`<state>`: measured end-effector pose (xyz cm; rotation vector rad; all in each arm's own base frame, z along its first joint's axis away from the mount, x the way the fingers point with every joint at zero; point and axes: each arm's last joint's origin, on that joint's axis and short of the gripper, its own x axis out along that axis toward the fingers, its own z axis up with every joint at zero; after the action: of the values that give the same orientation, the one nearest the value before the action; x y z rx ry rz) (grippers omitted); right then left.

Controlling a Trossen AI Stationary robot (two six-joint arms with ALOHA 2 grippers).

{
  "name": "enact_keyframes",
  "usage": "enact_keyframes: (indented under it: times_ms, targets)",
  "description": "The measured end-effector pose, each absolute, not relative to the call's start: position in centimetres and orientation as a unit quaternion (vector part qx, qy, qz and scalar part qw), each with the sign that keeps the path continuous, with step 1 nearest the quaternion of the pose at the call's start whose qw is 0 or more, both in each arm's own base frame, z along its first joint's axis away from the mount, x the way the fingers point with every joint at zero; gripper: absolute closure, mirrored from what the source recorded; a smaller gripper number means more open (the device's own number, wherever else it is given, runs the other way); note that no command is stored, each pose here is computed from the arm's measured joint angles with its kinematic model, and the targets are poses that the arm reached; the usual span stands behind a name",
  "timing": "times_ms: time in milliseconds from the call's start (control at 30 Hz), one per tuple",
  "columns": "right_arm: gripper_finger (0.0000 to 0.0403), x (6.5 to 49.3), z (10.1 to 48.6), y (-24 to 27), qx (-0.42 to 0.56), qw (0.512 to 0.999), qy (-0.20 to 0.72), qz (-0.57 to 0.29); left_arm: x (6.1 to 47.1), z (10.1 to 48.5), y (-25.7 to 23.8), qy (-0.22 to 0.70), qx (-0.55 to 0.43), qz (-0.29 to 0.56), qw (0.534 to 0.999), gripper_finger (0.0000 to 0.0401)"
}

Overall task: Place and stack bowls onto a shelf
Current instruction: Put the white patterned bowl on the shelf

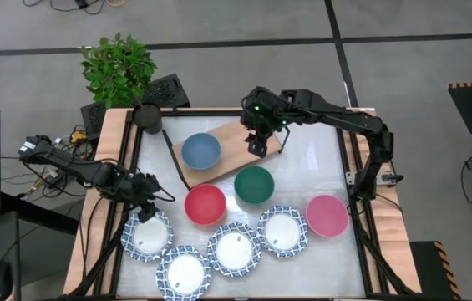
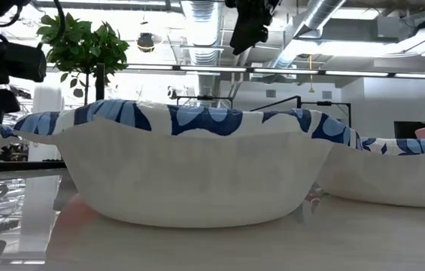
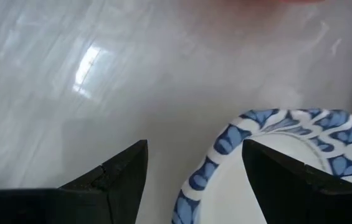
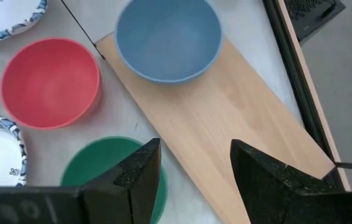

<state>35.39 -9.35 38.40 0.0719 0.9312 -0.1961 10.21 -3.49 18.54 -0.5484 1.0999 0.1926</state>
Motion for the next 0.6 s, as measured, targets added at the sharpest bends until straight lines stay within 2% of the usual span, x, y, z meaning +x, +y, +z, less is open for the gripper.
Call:
enact_keyframes:
  times_ms: [300, 600]
  targets:
    - [0.0182, 35.47, 38.52, -9.59, 0.035, 0.892, 0.44, -0.098, 10.09, 18.47, -3.63, 0.534, -0.232, 0.046, 0.812, 0.0156]
    - [0.0182, 35.58, 38.61, -9.57, 0.033, 0.895, 0.433, -0.098, 9.99, 18.41, -3.57, 0.537, -0.224, 0.05, 0.812, 0.0156]
